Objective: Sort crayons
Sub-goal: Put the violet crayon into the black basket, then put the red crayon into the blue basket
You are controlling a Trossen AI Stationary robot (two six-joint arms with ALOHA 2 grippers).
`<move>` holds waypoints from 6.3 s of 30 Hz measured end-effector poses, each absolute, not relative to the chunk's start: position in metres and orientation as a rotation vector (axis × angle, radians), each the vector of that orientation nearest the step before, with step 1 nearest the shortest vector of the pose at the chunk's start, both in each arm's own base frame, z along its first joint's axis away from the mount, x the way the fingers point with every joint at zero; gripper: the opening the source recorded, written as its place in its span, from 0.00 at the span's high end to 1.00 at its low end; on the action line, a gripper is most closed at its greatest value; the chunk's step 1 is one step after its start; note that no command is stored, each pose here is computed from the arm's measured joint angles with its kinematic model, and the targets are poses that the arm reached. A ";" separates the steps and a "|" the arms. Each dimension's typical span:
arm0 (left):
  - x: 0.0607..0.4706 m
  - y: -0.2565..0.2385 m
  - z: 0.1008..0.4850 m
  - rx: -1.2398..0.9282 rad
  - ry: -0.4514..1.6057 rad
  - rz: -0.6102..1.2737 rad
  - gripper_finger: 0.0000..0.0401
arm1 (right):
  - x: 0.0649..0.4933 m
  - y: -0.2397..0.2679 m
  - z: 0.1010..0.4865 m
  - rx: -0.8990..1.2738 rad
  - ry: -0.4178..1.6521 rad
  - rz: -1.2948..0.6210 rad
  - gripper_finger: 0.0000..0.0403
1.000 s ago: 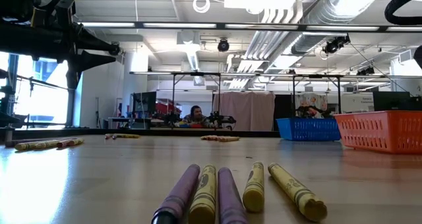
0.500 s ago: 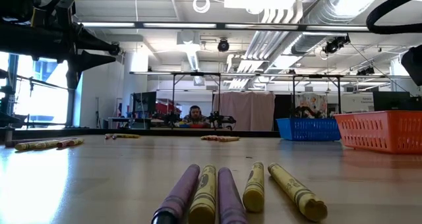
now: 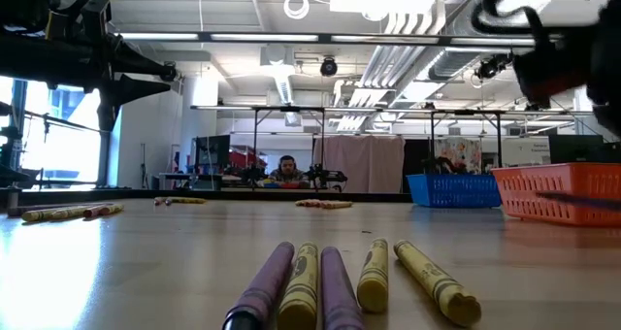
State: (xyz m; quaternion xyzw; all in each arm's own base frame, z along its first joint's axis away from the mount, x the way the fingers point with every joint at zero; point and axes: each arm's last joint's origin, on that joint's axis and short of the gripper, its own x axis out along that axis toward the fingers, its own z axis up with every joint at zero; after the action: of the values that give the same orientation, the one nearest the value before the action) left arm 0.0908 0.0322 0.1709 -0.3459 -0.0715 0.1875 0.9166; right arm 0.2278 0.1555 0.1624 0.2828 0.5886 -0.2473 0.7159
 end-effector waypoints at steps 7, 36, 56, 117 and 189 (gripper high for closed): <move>0.091 0.032 0.171 -0.712 -0.147 0.386 0.74 | 0.296 0.149 0.224 0.520 0.876 -0.356 0.98; 0.091 0.032 0.171 -0.712 -0.147 0.386 0.74 | 0.567 0.162 0.230 0.493 0.267 0.258 0.98; 0.091 0.032 0.171 -0.712 -0.147 0.386 0.74 | 0.553 0.203 0.180 0.384 0.387 0.301 0.98; 0.091 0.032 0.171 -0.712 -0.148 0.386 0.74 | 0.474 0.212 0.220 -0.184 0.926 0.019 0.81; 0.091 0.032 0.171 -0.712 -0.143 0.387 0.74 | 0.259 0.138 0.181 0.690 1.005 -0.347 0.81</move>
State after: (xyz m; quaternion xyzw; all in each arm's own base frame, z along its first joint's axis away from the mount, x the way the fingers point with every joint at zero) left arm 0.0911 0.0323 0.1706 -0.3461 -0.0697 0.1881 0.9165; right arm 0.2594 0.1380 0.1807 0.3222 0.4694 -0.1619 0.8060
